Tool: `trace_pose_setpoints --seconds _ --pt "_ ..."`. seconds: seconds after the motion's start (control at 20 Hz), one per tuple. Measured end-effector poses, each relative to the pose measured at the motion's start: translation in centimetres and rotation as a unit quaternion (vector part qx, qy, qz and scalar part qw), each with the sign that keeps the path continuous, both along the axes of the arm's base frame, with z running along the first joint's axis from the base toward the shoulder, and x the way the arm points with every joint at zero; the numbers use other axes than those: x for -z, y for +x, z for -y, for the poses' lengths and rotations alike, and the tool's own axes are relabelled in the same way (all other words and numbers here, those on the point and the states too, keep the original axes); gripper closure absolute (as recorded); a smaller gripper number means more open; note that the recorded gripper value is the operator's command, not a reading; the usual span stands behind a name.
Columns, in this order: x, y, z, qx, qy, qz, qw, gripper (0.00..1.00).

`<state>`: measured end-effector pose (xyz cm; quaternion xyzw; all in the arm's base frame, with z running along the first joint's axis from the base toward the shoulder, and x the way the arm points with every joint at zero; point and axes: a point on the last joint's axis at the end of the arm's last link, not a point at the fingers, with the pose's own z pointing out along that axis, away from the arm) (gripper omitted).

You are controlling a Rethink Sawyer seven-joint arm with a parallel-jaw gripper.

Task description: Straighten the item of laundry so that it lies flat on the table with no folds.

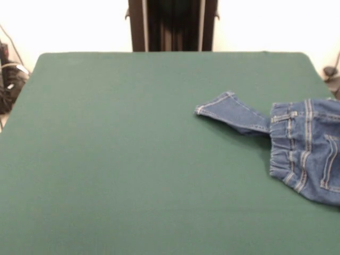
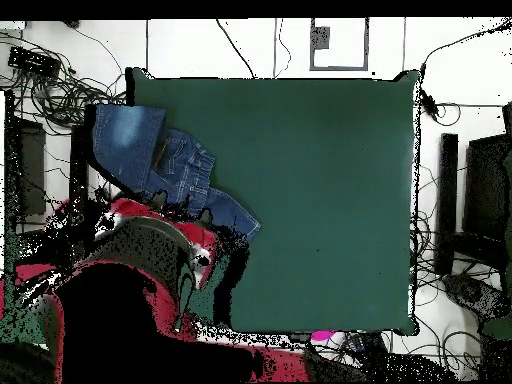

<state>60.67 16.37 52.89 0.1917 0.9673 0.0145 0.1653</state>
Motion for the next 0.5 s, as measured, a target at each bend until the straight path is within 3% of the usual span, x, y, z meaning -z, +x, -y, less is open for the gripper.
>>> trace_pose_setpoints --seconds 0.25,0.5 --pt "4.4 -1.5 -0.4 -0.002 0.002 -0.02 0.9998 0.0" --pt "7.9 -2.4 -0.3 0.0 0.002 -0.019 0.9998 0.0"
